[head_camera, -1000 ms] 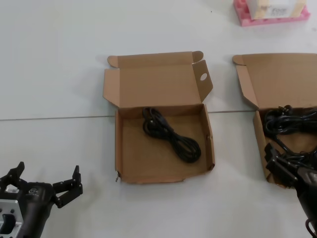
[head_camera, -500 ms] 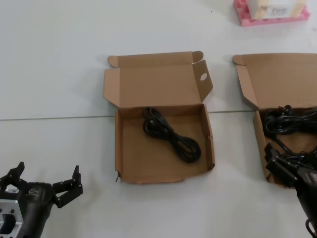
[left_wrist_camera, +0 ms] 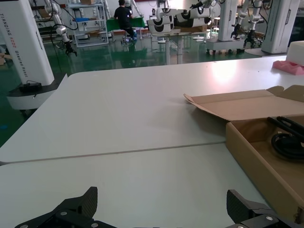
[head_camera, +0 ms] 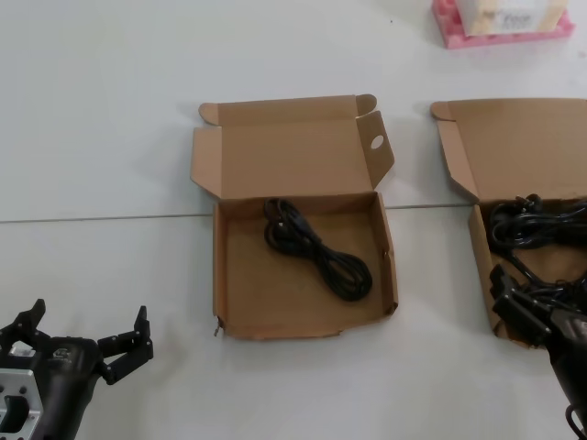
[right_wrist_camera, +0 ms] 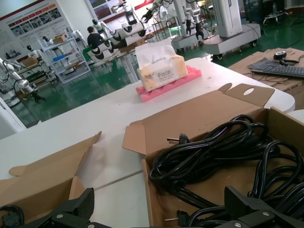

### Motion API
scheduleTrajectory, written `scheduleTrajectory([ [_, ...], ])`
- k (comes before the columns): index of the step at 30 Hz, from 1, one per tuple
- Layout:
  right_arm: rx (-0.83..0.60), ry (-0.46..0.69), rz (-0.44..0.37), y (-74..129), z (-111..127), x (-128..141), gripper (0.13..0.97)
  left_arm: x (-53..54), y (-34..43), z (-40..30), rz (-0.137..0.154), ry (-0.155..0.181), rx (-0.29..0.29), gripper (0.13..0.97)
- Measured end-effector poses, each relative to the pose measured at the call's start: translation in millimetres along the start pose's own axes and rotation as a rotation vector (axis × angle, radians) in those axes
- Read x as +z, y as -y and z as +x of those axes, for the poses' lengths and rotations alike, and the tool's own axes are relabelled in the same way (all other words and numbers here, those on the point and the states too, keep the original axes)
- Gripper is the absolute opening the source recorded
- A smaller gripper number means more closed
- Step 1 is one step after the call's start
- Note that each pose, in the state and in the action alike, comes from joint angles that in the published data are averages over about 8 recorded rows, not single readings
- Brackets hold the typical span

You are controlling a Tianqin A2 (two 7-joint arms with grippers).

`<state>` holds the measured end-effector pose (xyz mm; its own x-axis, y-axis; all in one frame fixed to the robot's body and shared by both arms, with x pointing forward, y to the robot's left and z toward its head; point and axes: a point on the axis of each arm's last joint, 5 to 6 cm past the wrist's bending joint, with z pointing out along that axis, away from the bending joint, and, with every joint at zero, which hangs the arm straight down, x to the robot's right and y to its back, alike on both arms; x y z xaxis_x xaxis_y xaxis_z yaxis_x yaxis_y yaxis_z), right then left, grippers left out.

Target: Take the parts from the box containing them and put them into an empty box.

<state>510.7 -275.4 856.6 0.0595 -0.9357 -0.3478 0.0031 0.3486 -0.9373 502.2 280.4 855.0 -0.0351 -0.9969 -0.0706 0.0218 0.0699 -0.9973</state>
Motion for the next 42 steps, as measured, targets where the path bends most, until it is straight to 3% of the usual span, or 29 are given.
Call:
scheduleTrajectory([
  [42,0.0,0.0,0.0,0.0,0.0,0.0,0.966,0.0,0.0,0.0,0.0,0.0,0.0,0.966],
])
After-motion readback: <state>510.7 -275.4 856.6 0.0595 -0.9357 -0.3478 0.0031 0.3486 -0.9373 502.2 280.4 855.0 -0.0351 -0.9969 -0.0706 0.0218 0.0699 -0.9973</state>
